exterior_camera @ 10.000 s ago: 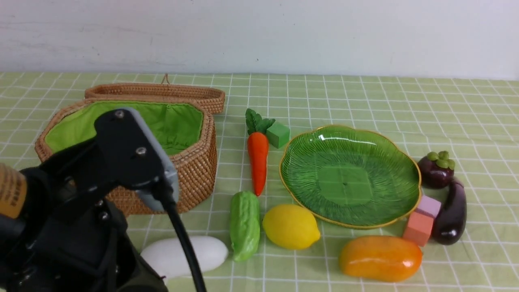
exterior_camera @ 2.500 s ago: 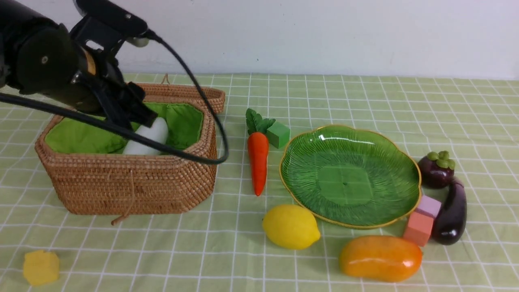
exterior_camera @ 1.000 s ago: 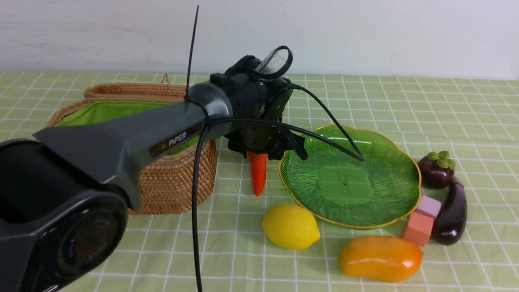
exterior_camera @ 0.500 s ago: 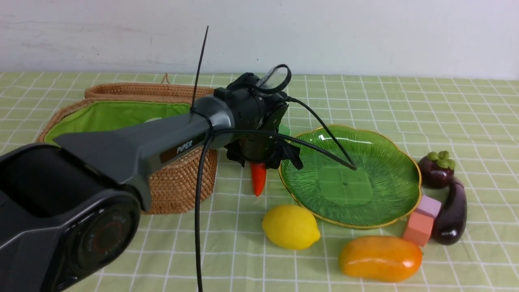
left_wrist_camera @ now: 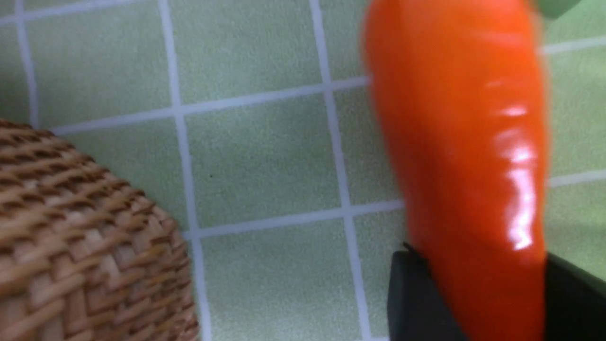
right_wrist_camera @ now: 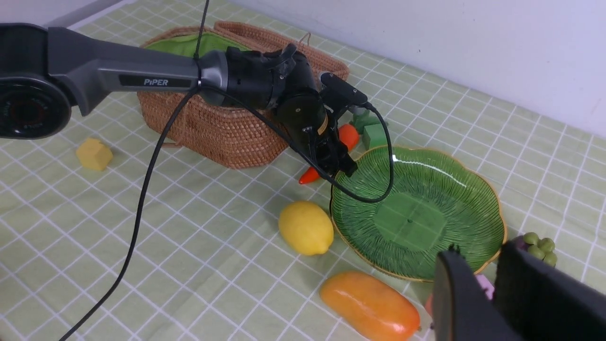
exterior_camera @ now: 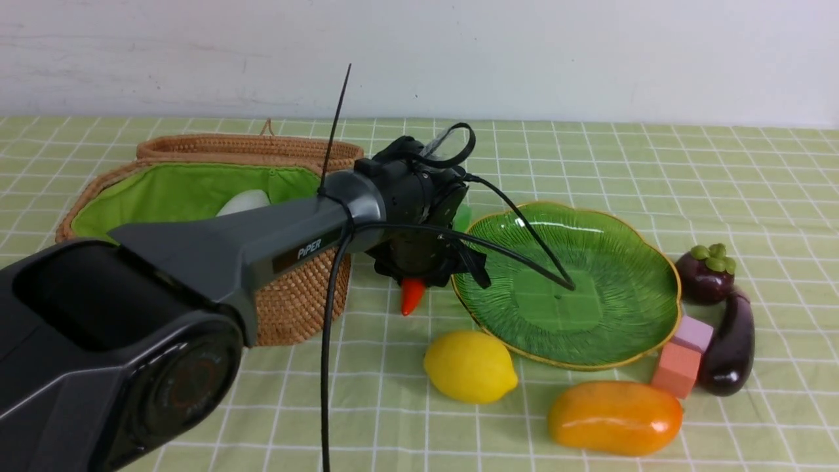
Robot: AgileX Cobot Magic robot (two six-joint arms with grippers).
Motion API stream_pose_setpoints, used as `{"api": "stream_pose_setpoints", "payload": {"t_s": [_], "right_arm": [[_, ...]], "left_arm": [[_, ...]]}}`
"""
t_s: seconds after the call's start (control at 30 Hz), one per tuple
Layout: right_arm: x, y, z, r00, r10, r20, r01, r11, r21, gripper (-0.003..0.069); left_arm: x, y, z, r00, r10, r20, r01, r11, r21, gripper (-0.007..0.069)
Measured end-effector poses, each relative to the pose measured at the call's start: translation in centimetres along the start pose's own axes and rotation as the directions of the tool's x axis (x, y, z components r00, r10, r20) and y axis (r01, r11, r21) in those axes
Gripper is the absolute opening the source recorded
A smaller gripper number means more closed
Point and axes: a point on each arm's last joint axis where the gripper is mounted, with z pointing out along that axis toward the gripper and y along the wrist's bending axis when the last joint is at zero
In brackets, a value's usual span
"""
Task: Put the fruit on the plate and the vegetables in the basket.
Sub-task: Use the left arm to grab a carrot and put it into the left basket
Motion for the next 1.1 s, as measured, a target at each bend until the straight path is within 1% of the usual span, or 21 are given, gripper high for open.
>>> {"api": "stream_pose_setpoints", "payload": {"t_s": [0.03,0.33,0.6,0.73,0.83,0.93,0.97,1.1], "right_arm": [[0.0,0.0,0.0,1.000,0.000,-0.002,0.000,1.000,0.000,0.0141],[0.1,0.0,0.0,1.000,0.000,-0.007,0.000,1.000,-0.001,0.0146],[0.1,0.0,0.0,1.000,0.000,-0.007,0.000,1.000,-0.001,0.0148],[0.1,0.0,0.0,1.000,0.000,-0.007,0.000,1.000,-0.001,0.0149],[0.1,0.0,0.0,1.000,0.000,-0.007,0.000,1.000,-0.001,0.0149],[-0.2,0.0,0.0,1.000,0.000,0.017,0.000,1.000,0.002,0.0146],[-0.2,0.0,0.0,1.000,0.000,0.025,0.000,1.000,0.003,0.0146],[-0.8,-0.1,0.0,0.997,0.000,0.083,0.000,1.000,0.011,0.0145]], "left_arm": [[0.0,0.0,0.0,1.000,-0.001,0.000,0.001,1.000,0.001,0.0258],[-0.2,0.1,-0.7,1.000,-0.007,0.003,0.007,1.000,0.002,0.0259],[-2.9,0.6,-7.0,0.992,-0.039,0.118,0.033,0.998,0.048,0.0259],[-3.4,0.6,-9.5,0.988,-0.035,0.148,0.026,0.998,0.060,0.0259],[-3.6,0.2,-12.9,0.984,0.009,0.176,-0.023,0.997,0.078,0.0259],[-3.6,-0.3,-16.9,0.970,0.116,0.214,-0.140,0.985,0.103,0.0259],[-3.5,-0.4,-17.5,0.967,0.139,0.216,-0.165,0.980,0.107,0.0259],[-2.9,0.1,-22.7,0.926,0.287,0.245,-0.325,0.936,0.133,0.0259]]}}
